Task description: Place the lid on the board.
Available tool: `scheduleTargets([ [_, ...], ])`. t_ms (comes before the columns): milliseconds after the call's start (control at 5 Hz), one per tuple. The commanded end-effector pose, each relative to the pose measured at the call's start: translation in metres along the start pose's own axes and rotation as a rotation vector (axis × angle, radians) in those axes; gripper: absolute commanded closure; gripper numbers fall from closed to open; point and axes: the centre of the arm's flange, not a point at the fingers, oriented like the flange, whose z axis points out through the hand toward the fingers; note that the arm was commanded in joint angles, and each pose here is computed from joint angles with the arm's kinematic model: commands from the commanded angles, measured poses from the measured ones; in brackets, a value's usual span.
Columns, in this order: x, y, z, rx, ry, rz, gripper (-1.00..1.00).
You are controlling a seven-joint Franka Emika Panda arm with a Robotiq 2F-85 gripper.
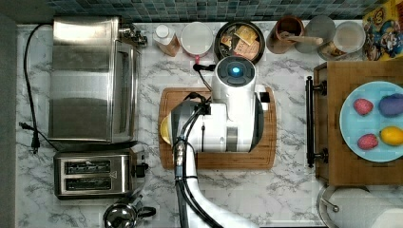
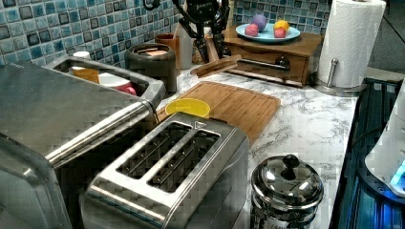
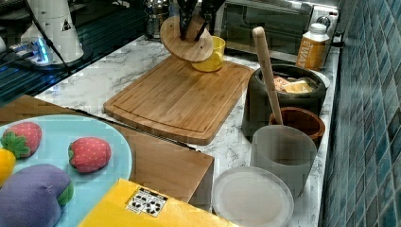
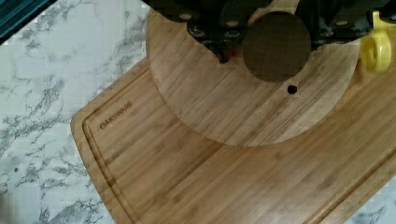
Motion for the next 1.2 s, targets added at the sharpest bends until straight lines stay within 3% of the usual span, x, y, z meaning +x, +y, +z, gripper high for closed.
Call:
scheduleTargets([
  [200,0.033,0.088,-0.027,0.036,0.133,0.262,1.0],
  [400,0.03,0.077,-0.007,0.041,0.193,0.23,1.0],
  [600,0.021,0.069,0.014,0.053,0.284,0.245,1.0],
  [1000,0.021,0.069,0.037,0.117,0.273,0.273,1.0],
  [1200,0.018,0.067,0.043,0.161,0.298,0.28,1.0],
])
